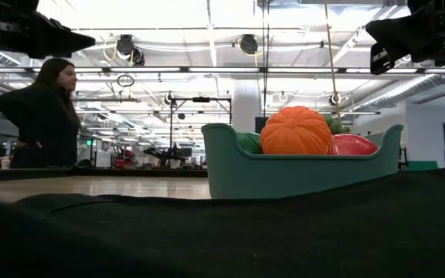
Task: Pick and placing Produce into tupperware
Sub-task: Return to home position
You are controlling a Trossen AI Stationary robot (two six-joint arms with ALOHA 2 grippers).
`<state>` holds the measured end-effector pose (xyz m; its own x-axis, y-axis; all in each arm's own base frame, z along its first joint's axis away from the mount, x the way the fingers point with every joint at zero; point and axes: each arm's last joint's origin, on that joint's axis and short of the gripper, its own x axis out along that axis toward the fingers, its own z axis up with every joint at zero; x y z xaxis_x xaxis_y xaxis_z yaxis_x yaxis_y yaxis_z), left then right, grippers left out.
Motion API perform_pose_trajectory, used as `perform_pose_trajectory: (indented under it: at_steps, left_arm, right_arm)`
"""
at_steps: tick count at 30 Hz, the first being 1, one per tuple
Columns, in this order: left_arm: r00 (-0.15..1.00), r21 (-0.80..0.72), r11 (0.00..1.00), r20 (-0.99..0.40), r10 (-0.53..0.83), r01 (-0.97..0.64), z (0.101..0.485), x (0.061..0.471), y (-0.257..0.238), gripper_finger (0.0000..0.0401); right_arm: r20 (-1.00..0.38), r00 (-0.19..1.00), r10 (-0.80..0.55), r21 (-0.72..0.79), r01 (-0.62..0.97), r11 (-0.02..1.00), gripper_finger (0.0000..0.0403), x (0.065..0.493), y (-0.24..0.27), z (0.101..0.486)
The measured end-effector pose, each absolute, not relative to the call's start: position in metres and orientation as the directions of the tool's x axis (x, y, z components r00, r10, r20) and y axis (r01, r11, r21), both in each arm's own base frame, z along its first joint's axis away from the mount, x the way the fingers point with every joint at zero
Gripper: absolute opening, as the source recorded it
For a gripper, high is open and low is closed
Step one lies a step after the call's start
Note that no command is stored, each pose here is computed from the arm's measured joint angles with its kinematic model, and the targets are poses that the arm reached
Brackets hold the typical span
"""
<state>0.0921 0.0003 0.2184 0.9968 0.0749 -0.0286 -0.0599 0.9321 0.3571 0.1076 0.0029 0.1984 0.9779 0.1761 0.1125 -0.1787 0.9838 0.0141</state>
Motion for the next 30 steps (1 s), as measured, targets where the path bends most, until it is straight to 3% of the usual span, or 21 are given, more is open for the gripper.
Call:
perform_pose_trajectory:
  at_steps: [3, 8, 20, 30]
  left_arm:
    - [0.997, 0.355, 0.933, -0.035, 0.069, -0.052, 0.215, 0.093, 0.003, 0.0]
    - [0.997, 0.31, 0.948, -0.049, -0.064, 0.076, 0.211, 0.094, 0.002, 0.0]
    - [0.99, 0.196, 0.978, -0.132, -0.041, 0.066, 0.185, 0.098, 0.004, 0.0]
    - [0.988, 0.195, 0.979, -0.149, -0.031, 0.06, 0.181, 0.099, 0.004, 0.0]
  right_arm:
    - [0.112, 0.98, 0.163, 0.009, -0.165, 0.986, 0.0, 0.108, 0.002, 0.198]
    - [0.102, 0.984, 0.148, 0.013, -0.15, 0.989, 0.0, 0.107, 0.0, 0.197]
    - [0.035, 0.989, 0.146, 0.041, -0.148, 0.988, 0.0, 0.104, 0.0, 0.19]
    - [0.07, 0.99, 0.123, 0.076, -0.128, 0.989, 0.0, 0.102, -0.001, 0.178]
